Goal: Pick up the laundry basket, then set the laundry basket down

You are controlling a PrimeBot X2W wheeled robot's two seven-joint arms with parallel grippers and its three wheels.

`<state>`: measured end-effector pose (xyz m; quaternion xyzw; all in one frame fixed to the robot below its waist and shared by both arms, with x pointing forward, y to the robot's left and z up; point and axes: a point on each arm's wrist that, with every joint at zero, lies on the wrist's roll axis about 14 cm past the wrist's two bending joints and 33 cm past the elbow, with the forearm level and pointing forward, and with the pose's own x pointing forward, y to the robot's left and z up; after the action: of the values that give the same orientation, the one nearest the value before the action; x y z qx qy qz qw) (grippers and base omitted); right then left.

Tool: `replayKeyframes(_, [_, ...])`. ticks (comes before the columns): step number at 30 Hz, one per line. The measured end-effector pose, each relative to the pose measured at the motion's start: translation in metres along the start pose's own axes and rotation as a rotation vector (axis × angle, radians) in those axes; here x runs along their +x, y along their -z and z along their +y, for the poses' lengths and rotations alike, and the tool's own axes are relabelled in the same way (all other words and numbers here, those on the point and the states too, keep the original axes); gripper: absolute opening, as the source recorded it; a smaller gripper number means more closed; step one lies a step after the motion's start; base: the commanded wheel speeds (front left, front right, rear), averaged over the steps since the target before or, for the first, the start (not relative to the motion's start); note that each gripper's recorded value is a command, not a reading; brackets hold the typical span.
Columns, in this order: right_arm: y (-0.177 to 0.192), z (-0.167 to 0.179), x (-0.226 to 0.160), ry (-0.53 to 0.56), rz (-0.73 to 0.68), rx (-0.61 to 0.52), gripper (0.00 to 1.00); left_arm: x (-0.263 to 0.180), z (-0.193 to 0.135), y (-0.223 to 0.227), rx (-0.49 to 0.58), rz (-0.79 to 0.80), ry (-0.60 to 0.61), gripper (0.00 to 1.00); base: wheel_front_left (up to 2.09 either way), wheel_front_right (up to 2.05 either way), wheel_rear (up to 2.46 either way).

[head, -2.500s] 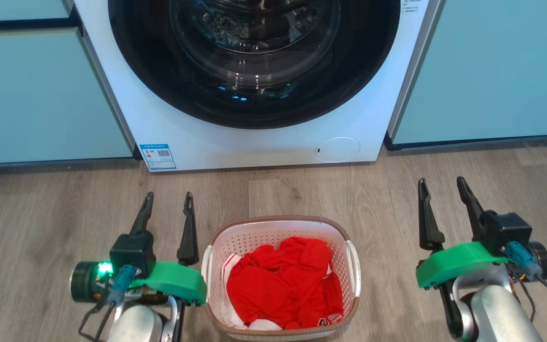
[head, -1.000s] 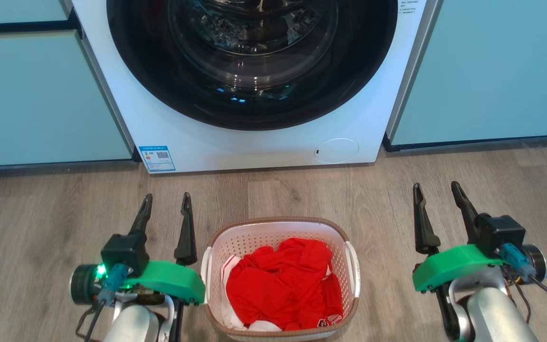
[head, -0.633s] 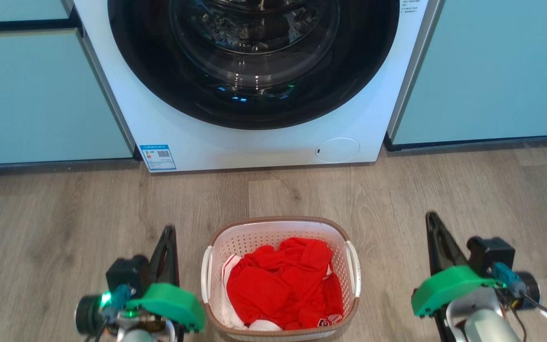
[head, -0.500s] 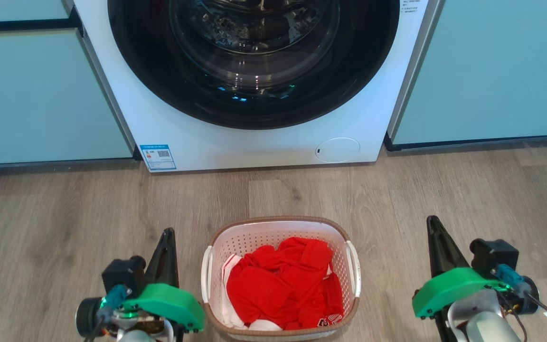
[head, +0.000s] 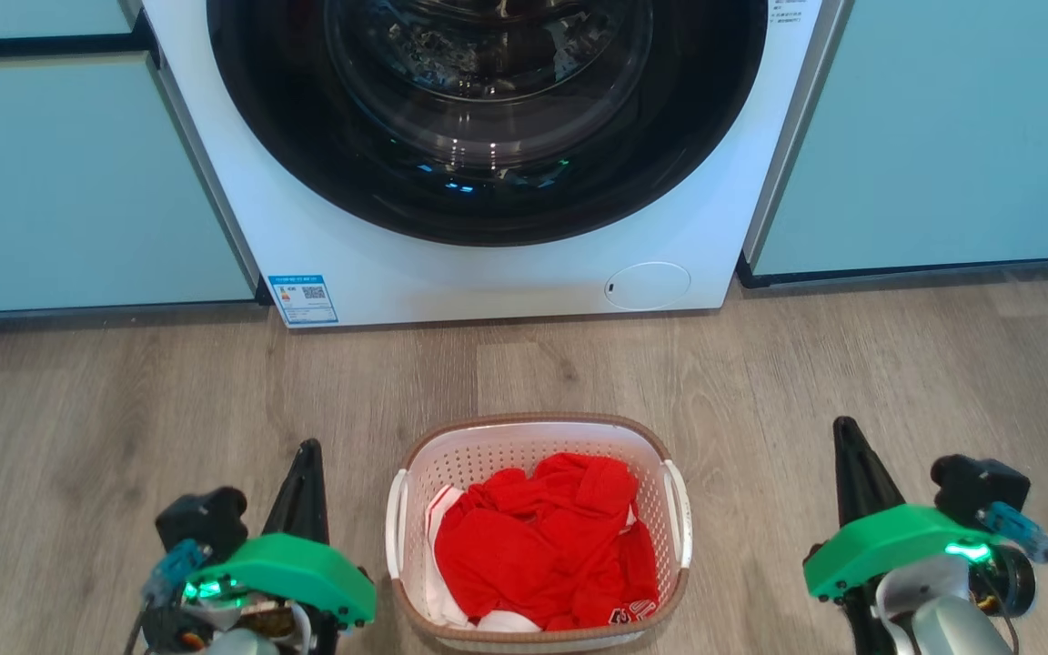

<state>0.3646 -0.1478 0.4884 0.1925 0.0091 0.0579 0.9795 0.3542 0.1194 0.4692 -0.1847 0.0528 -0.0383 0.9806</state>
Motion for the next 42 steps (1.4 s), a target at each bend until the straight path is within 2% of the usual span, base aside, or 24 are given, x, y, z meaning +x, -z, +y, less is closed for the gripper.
replayKeyframes(42, [0.001, -0.029, 0.0, 0.125, 0.009, 0.463, 0.0, 0.004, 0.029, 0.002, -0.474, 0.057, -0.085, 0.0, 0.0, 0.0, 0.0])
